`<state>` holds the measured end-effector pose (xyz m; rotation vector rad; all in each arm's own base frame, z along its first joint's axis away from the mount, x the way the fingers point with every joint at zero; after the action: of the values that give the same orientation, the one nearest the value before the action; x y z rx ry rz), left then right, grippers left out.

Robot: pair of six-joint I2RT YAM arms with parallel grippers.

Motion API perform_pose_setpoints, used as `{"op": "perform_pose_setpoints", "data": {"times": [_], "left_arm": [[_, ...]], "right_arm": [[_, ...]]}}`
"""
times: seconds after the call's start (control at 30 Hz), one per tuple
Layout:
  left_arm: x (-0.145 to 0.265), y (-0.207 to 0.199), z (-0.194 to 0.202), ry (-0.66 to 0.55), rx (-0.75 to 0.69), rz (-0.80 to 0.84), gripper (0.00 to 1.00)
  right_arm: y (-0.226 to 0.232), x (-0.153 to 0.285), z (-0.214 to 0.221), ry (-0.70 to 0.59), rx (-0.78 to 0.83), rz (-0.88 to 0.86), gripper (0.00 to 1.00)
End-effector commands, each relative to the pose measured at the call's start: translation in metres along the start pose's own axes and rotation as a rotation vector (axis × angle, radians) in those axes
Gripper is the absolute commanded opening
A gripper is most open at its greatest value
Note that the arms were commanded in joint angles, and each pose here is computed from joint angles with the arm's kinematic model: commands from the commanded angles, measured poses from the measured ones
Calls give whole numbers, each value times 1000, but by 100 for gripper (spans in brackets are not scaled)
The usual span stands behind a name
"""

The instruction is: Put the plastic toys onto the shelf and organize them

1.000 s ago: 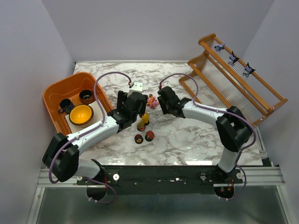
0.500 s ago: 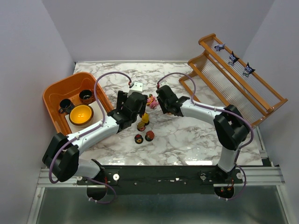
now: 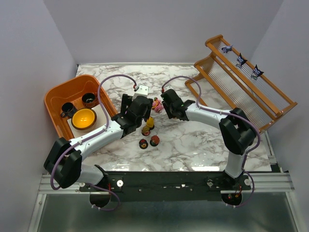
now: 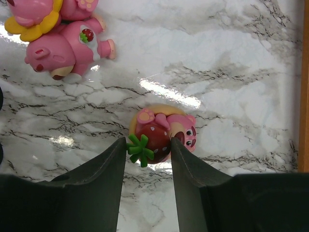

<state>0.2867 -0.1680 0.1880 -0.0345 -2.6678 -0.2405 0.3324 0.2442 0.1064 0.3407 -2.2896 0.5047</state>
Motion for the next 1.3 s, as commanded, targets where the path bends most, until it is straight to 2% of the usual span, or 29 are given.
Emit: {"op": "perform_pose_setpoints", "data": {"times": [0.0, 0.2, 0.23, 0.33, 0.63, 1.03, 1.27], "left_arm": [[3, 4, -6, -35, 14, -29, 99], [3, 4, -6, -36, 12, -31, 99], [3, 3, -6, -37, 12, -28, 99], [3, 4, -6, -36, 11, -29, 99], [3, 4, -6, -38, 12, -29, 99], [4, 4, -7, -40, 14, -28, 99], [4, 4, -7, -41, 15, -28, 99]], "right_arm": [[0, -2, 3, 31, 28, 12, 48], [-5, 4, -2, 6, 44, 28, 29], [-7, 4, -2, 5, 54, 33, 22], [-9, 7, -6, -8, 65, 35, 14], [-11, 14, -14, -38, 76, 23, 1], [-21, 28, -31, -99, 144, 36, 1], [-34, 48, -60, -176, 222, 65, 1]]}}
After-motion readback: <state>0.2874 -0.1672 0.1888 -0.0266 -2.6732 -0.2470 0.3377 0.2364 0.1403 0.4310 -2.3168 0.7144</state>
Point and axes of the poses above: each gripper's point midway between its finger pads, its own x axis back along the fingers, its own y axis along the line the jaws close on, z = x × y, the point moved 6 cm from there along x, back along the fingers, and after that the axes turned 1 degree about x, right-handed, at the moved point
